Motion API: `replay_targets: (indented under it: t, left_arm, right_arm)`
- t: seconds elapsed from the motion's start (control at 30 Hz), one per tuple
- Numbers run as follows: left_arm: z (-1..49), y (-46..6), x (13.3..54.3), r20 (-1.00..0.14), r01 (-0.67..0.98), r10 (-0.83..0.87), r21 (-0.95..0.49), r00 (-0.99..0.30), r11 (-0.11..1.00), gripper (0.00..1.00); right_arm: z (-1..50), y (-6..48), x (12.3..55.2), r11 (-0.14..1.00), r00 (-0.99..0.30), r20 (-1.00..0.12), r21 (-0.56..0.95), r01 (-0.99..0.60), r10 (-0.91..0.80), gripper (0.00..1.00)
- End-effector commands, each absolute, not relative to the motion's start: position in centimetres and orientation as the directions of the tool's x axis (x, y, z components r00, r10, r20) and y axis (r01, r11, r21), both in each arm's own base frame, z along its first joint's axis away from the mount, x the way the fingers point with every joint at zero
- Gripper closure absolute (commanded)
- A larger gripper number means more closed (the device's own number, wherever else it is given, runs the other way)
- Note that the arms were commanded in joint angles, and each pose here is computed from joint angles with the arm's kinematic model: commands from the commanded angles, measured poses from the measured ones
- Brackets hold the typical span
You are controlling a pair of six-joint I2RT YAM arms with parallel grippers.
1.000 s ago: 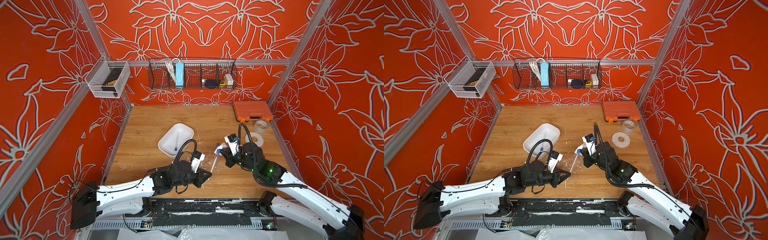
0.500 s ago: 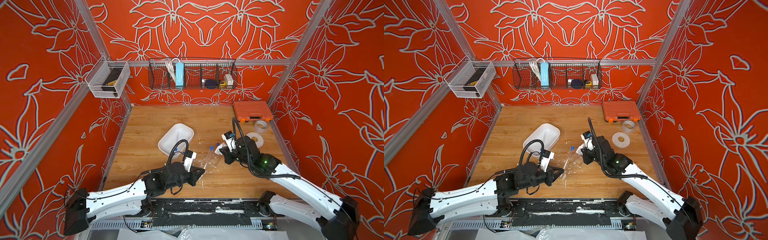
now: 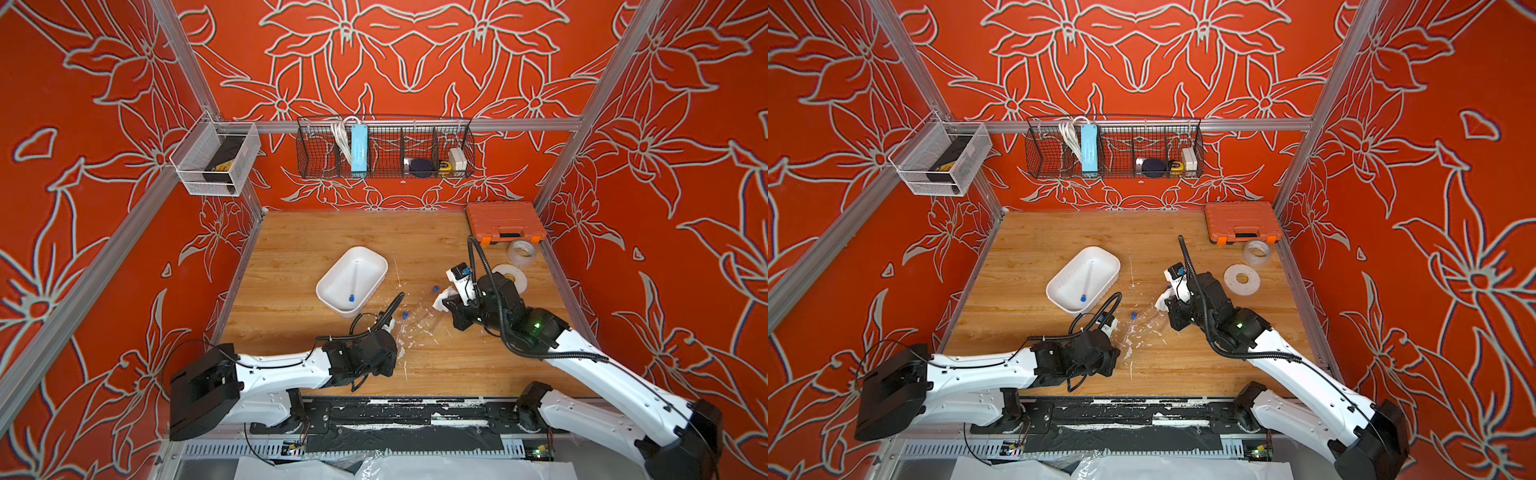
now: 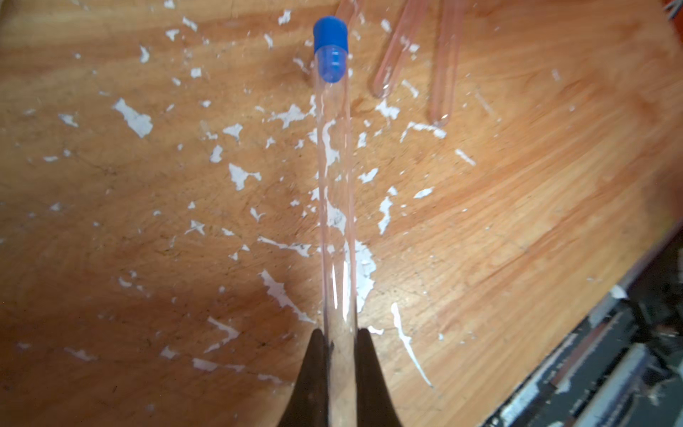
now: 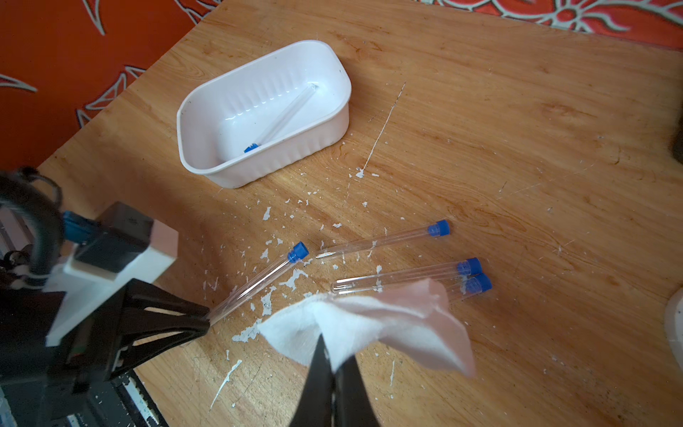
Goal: Wipe the exteriors of test tubes
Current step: Place the test tube at the center of the board.
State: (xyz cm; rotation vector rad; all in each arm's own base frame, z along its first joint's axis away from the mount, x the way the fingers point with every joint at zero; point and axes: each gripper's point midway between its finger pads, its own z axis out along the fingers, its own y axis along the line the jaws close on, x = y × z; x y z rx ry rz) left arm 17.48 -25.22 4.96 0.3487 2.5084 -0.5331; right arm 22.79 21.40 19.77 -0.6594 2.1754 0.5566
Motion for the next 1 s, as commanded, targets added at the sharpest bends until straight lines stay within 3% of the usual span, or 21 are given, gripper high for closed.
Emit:
replay_targets:
  t: [0.0,0.33,0.77,0.87,0.97]
  left_arm:
    - [4.8,-24.9,18.5,-0.577,0.327,0.132,-0.25,-0.806,0.911,0.93]
    - [1.3,-23.1,18.6,-0.528,0.28,0.18,-0.114,-0.83,0.953,0.89]
    - [-0.2,-21.5,17.4,-0.464,0.227,0.21,0.02,-0.86,0.974,0.55]
    - [-0.9,-20.7,16.6,-0.436,0.212,0.202,0.026,-0.877,0.977,0.55]
    - [-1.4,-20.5,16.1,-0.414,0.212,0.2,0.017,-0.888,0.977,0.62]
  right_arm:
    - [19.7,20.9,22.6,0.772,-0.558,-0.778,0.156,-0.616,-0.289,1.0]
    - [19.2,20.9,22.4,0.771,-0.561,-0.775,0.156,-0.617,-0.292,1.0]
    - [19.2,20.3,22.4,0.78,-0.552,-0.781,0.14,-0.61,-0.291,1.0]
    - [19.1,20.2,22.3,0.782,-0.549,-0.783,0.135,-0.609,-0.293,1.0]
    - [19.3,20.0,22.4,0.784,-0.544,-0.788,0.133,-0.606,-0.287,1.0]
